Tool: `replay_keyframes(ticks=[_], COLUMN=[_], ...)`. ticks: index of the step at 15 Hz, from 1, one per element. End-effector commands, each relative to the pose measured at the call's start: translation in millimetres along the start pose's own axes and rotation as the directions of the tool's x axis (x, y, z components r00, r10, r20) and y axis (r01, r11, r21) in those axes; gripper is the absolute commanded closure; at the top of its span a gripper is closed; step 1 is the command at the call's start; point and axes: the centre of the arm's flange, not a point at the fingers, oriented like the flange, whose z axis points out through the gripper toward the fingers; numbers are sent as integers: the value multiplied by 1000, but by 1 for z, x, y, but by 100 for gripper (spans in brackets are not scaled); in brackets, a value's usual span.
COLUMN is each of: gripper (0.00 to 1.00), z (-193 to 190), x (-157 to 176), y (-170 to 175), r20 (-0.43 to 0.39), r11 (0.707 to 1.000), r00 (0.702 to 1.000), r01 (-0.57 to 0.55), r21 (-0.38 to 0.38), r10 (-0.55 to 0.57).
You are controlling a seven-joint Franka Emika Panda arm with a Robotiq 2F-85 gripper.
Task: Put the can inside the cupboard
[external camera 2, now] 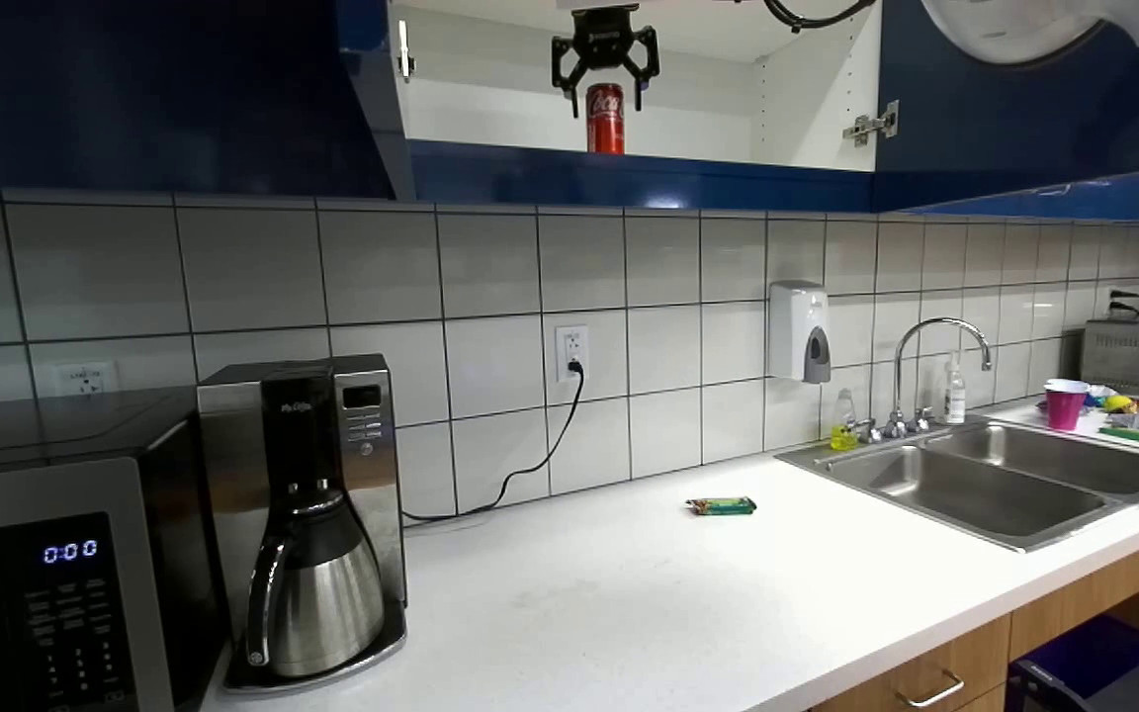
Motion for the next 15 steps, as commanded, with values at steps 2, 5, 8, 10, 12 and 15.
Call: replay_keyframes(ticks=[2,5,8,10,12,15], gripper=[0,0,0,0,0,0], z=[-15,-20,-29,-34,-39,-46], x=[5,-7,-18,-27,-36,-51], y=[0,4,9,12,17,23], r20=[5,-1,0,7,7,15], r11=[999,998,997,996,996,994], r00=[999,999,998,997,997,996], r01=[33,51,64,70,73,85], r21=[12,33,49,53,59,68], r10=[-33,-51,-64,-70,-73,-86])
